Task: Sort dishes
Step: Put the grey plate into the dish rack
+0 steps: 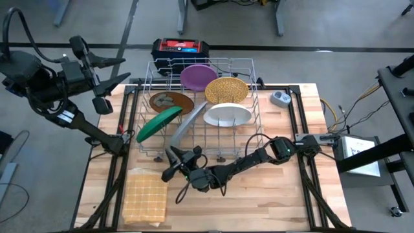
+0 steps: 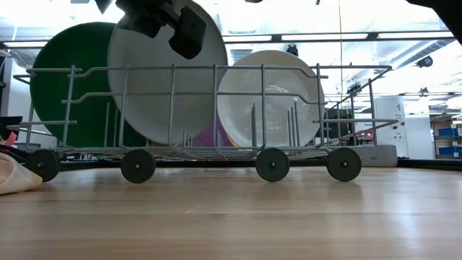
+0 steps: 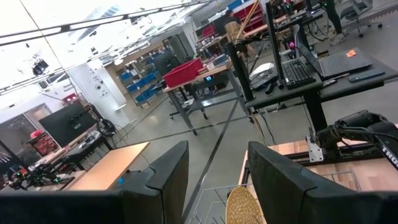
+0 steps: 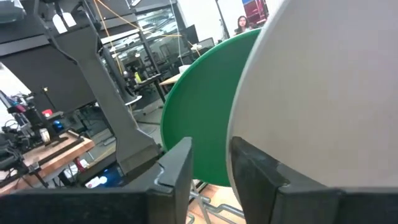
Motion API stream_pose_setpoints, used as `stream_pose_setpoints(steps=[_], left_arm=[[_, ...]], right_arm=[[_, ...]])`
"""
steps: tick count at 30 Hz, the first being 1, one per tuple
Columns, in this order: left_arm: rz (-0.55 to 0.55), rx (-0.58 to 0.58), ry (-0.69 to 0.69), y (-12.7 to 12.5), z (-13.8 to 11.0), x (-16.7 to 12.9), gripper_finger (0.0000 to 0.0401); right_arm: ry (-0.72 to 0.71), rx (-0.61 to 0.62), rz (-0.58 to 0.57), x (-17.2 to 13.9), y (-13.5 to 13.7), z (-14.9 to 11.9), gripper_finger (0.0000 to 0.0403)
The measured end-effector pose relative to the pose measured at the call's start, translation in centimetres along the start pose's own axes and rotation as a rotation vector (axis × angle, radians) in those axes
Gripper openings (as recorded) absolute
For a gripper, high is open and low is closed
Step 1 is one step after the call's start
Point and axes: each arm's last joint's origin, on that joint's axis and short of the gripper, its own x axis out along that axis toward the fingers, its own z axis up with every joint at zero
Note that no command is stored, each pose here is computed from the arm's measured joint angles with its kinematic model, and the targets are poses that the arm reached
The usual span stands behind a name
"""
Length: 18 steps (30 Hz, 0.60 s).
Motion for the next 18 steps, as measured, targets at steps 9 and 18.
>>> stream_pose_setpoints(steps=[9,18], left_arm=[[0.0,-0.001,0.0,0.0,0.0,0.0,0.0155],[0.0,-0.005,0.0,0.0,0.0,0.0,0.0155]], right_arm=[[0.004,-0.019,0.01,-0.7,0.4,-0.1,0.0175],[0.013,-0.063,0.044,-2.7,1.4,0.1,0.021]])
